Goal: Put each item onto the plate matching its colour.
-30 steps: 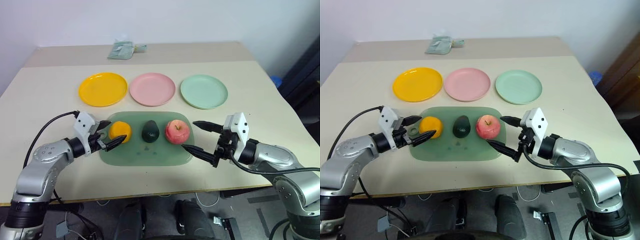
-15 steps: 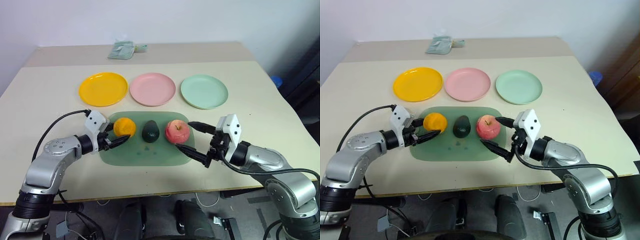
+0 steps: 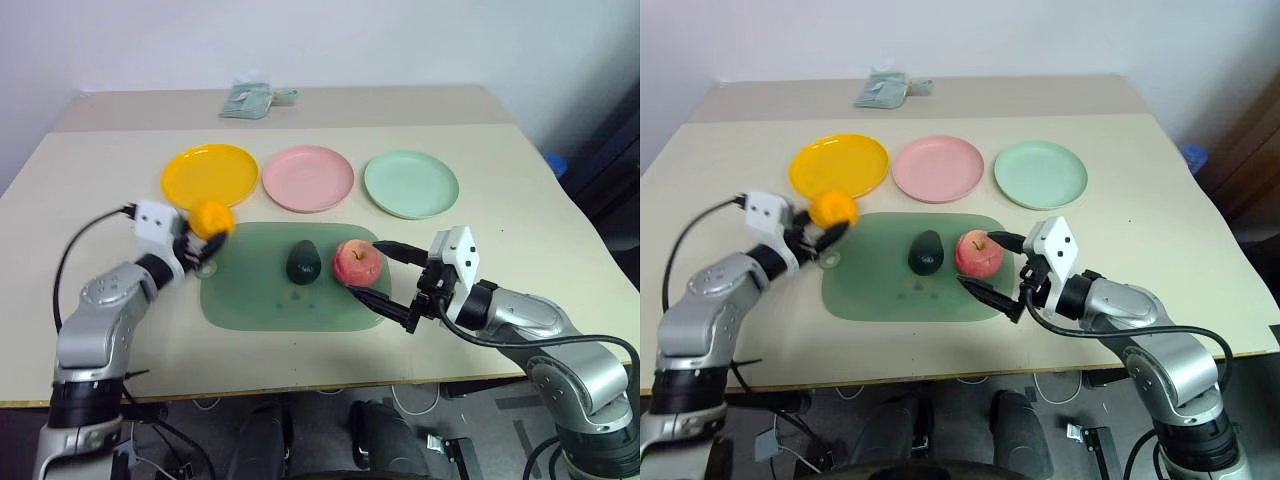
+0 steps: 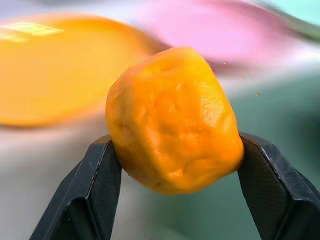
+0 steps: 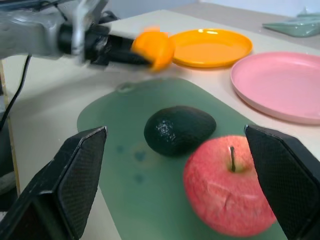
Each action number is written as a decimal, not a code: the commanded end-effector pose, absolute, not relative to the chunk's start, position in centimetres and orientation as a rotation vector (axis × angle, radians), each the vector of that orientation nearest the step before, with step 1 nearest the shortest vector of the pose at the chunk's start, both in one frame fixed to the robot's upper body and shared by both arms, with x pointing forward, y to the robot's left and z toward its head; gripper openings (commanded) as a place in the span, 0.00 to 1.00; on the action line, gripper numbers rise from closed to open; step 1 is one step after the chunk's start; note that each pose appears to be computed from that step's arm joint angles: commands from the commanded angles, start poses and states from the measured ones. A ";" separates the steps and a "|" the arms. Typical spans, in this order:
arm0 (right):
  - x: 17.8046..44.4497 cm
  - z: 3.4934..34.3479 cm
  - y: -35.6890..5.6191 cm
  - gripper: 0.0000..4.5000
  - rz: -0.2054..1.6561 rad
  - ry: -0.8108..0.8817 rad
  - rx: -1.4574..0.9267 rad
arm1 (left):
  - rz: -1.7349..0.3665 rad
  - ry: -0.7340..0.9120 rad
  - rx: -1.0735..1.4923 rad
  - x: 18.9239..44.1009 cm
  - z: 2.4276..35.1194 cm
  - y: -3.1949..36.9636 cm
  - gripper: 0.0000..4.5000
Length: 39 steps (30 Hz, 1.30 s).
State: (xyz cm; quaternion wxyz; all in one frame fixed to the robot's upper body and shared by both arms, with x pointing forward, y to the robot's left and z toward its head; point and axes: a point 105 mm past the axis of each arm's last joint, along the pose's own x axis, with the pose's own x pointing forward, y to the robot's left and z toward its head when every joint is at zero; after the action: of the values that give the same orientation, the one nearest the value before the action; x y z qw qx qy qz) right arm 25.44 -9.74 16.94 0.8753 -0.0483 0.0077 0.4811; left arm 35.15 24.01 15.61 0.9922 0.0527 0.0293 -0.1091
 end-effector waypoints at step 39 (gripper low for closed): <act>28.8 19.2 -5.9 1.00 0.991 -0.016 -0.252 | -0.555 0.043 0.213 27.2 17.1 25.5 0.98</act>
State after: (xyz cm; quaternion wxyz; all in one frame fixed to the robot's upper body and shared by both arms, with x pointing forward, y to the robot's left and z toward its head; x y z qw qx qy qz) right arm 29.11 -6.57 19.00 0.8781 -0.1134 -0.0098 0.4648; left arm 28.02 26.50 14.73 0.9647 0.0878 0.0547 -0.2421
